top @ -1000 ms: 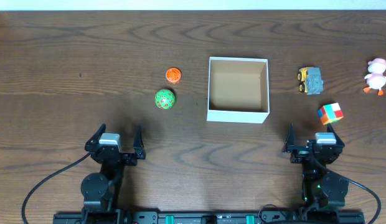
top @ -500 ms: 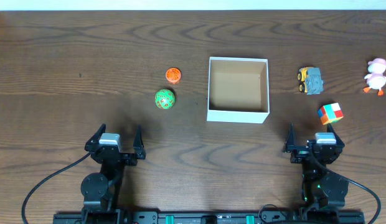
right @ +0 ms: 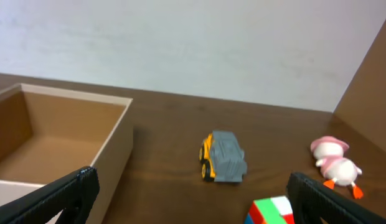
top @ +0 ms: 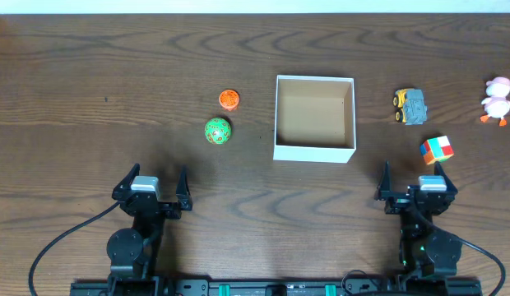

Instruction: Pack container

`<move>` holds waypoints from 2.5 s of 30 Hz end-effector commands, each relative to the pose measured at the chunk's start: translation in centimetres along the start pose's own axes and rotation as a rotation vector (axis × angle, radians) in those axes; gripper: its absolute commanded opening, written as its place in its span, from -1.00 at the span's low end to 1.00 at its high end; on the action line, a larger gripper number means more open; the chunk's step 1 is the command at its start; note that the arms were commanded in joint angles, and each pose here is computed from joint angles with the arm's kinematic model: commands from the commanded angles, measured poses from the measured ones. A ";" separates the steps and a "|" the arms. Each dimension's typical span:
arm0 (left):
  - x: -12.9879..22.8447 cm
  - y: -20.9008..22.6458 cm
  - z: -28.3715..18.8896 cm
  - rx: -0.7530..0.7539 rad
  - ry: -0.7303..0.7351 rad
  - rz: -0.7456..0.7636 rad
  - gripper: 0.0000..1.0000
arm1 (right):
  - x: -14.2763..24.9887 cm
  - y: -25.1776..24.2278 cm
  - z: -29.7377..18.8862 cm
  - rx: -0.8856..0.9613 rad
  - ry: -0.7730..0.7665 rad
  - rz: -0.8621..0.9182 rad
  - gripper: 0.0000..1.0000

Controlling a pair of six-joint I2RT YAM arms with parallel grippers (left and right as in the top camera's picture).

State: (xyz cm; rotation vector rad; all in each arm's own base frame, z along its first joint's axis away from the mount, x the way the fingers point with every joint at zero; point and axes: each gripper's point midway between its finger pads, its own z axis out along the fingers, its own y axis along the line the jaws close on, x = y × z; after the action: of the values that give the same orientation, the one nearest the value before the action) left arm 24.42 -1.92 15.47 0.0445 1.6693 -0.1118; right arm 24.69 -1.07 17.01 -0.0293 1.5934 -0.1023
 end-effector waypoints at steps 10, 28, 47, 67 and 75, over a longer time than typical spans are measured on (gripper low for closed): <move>1.5 0.0 0.1 0.007 0.046 0.002 0.96 | -0.7 5.1 -0.8 -0.300 -0.008 0.195 0.99; 1.5 0.0 0.1 0.007 0.046 0.002 0.96 | -9.1 1.5 2.5 -0.153 0.534 0.063 0.98; 1.5 0.0 0.1 0.007 0.046 0.002 0.96 | -3.4 -4.5 15.5 -0.084 1.238 0.093 0.99; 1.5 0.0 0.1 0.007 0.046 0.002 0.96 | 7.8 -7.7 19.6 -0.054 1.396 -0.028 0.98; 1.5 0.0 0.1 0.008 0.046 0.002 0.96 | 10.2 -8.8 20.4 -0.054 1.407 -0.021 0.99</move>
State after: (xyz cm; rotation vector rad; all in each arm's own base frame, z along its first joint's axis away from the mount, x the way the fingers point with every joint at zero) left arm 24.41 -1.92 15.47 0.0445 1.6697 -0.1118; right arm 44.06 -10.59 7.37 -0.0137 3.0074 -0.0815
